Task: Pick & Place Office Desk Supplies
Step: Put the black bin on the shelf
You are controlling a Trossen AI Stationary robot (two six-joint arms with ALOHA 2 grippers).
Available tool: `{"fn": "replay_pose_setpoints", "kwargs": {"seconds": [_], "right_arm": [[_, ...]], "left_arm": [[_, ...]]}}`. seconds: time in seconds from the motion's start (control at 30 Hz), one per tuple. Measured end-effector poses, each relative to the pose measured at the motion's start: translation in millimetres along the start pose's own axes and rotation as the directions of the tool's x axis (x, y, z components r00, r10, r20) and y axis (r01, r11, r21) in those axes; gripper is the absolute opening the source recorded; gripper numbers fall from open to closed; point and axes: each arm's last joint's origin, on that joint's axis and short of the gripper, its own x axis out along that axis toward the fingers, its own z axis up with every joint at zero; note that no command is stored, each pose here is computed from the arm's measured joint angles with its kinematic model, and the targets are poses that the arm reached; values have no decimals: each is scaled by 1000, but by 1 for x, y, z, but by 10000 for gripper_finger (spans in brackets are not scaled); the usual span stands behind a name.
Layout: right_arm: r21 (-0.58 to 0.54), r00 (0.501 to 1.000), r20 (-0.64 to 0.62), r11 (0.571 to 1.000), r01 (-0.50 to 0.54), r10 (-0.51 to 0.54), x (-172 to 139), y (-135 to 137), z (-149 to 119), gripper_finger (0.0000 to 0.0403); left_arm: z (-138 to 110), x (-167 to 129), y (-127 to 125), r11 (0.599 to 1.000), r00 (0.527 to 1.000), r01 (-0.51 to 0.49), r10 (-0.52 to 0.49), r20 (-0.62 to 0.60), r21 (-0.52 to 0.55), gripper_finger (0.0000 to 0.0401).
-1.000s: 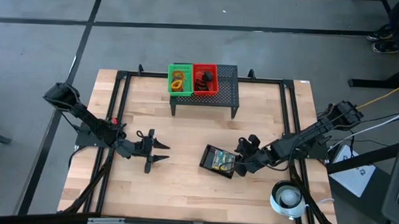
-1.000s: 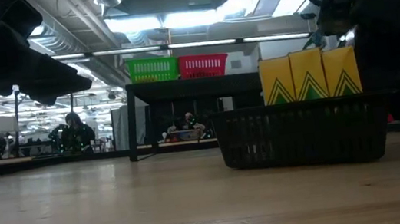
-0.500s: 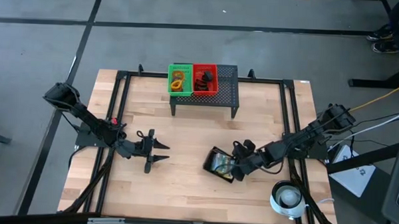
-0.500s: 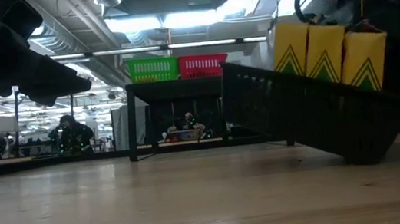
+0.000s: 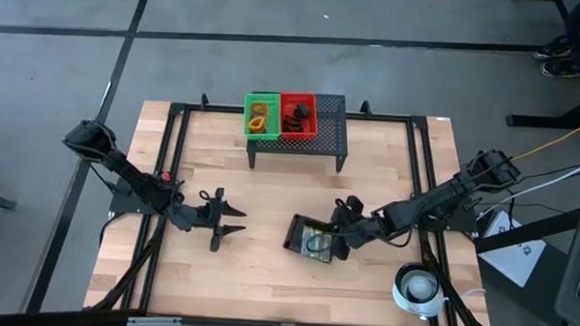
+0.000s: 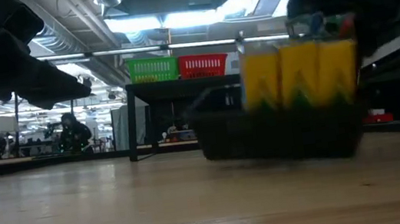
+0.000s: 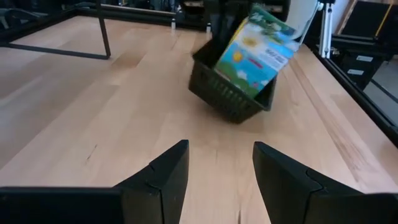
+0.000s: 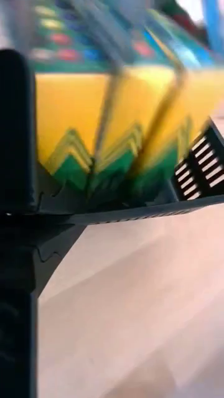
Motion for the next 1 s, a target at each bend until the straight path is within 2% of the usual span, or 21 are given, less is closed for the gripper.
{"fn": "replay_pose_setpoints", "kwargs": {"seconds": [0.17,0.33,0.5,0.83,1.0], "right_arm": [[73,998,63,997,0,-4,-4,6,28,7],[97,999,-21,995,-37,39,-12,8,53,6],[117,998,-57,993,1,5,-29,13,79,6],[107,989,142,994,15,-31,-90,32,155,6],[175,958,238,977,118,-159,-127,19,192,6]], "left_arm": [[0,0,0,1000,1000,4,-4,0,21,175],[1,0,0,1000,1000,7,-7,5,21,175],[2,0,-1,1000,1000,10,-10,14,16,175],[2,0,-2,999,999,37,-37,9,13,175],[2,0,-2,999,999,42,-42,12,6,175]]}}
